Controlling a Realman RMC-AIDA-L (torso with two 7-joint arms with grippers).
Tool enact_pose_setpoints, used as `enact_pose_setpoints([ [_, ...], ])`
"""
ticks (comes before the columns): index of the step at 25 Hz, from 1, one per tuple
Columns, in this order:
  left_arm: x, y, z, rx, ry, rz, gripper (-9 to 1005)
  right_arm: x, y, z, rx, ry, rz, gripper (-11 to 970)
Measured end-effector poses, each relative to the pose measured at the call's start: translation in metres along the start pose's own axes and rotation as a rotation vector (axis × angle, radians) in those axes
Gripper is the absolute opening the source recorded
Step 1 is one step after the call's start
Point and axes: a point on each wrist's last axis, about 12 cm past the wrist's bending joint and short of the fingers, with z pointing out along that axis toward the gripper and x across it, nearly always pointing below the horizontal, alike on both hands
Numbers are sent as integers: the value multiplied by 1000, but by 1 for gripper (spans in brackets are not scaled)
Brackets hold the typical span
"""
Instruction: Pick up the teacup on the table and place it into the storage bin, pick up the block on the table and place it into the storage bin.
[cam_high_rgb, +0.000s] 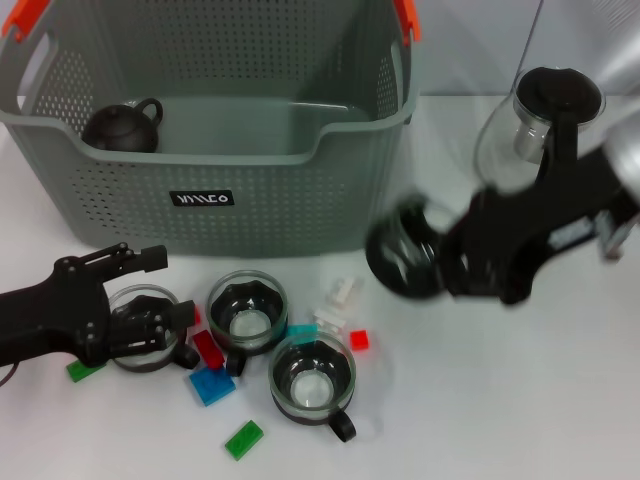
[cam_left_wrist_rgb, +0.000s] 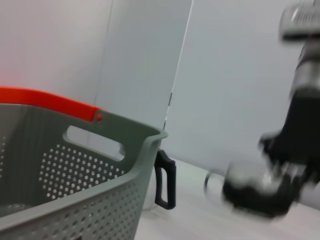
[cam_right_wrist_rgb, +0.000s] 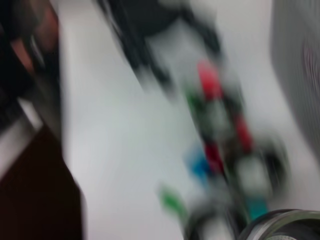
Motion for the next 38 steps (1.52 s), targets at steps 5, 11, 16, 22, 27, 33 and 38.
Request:
enact_pose_setpoints([
  [5, 0, 2, 3, -4, -3, -3, 841, -5, 7, -36, -6, -485, -118, 49],
  [11, -3, 4, 8, 7, -12, 3, 841, -41, -19, -35, 156, -763, -71, 50],
  [16, -2, 3, 9, 16, -4, -1, 841, -93, -55, -18, 294, -627, 54, 50],
  [22, 0, -5, 7, 71, 6, -10, 842, -138, -96, 23, 461, -341, 165, 50],
  [27, -3, -16, 15, 221, 41, -8, 842, -148, -110, 58, 536, -208, 171, 50],
  [33, -2, -25, 33, 335, 105, -2, 842, -135, -113, 88, 563, -122, 162, 49],
  [38, -1, -23, 35, 323, 106, -3, 841, -123, -113, 102, 560, -89, 160, 50],
])
